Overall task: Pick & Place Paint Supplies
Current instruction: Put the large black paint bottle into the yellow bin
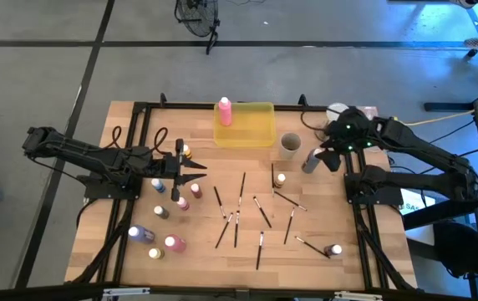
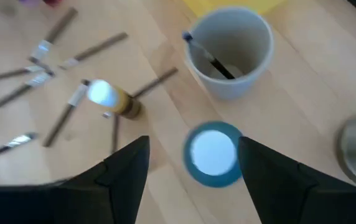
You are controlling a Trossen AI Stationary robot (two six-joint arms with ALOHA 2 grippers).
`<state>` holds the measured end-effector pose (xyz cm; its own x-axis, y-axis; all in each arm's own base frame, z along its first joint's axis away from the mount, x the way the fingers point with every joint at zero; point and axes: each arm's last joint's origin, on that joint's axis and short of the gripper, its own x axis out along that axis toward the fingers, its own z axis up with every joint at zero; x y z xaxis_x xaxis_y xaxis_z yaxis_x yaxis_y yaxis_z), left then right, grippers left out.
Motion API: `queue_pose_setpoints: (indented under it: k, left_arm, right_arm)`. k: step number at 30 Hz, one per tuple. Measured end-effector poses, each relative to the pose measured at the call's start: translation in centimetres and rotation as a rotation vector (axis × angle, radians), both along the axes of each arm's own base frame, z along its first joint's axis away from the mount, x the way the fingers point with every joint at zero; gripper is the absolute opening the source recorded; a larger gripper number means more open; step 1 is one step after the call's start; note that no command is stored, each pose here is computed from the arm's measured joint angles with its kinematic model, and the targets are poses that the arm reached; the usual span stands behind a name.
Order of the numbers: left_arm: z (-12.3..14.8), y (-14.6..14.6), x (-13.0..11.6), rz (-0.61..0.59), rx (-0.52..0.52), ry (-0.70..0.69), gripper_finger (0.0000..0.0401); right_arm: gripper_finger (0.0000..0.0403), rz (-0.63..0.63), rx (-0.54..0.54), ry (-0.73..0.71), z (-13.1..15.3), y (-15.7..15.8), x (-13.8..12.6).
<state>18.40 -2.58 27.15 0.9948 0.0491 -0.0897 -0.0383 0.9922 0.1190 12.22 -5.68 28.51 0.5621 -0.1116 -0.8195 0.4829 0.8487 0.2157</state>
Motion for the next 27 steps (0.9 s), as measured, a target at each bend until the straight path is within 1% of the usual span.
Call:
queue_pose_setpoints:
  k: [3,7,12,20,23,27]
  left_arm:
    - [0.0,0.0,0.0,0.0,0.0,0.0,0.0086]
    - [0.0,0.0,0.0,0.0,0.0,0.0,0.0086]
    - [0.0,0.0,0.0,0.0,0.0,0.0,0.0086]
    - [0.0,0.0,0.0,0.0,0.0,0.001,0.0086]
    - [0.0,0.0,0.0,0.0,0.0,0.001,0.0086]
    - [0.0,0.0,0.0,0.0,-0.008,0.001,0.0086]
  right_arm:
    - [0.0245,-0.005,0.0,0.054,-0.5,-0.2,0.5]
    - [0.0245,0.0,0.024,0.085,-0.9,-0.3,1.1]
    - [0.0245,-0.02,0.014,0.139,-1.5,-0.6,1.8]
    - [0.0243,-0.046,0.048,0.192,-2.3,-1.1,2.6]
    - [0.0233,-0.049,0.044,0.199,-2.4,-1.2,2.8]
    - [0.0208,-0.056,0.046,0.202,-2.5,-1.2,2.8]
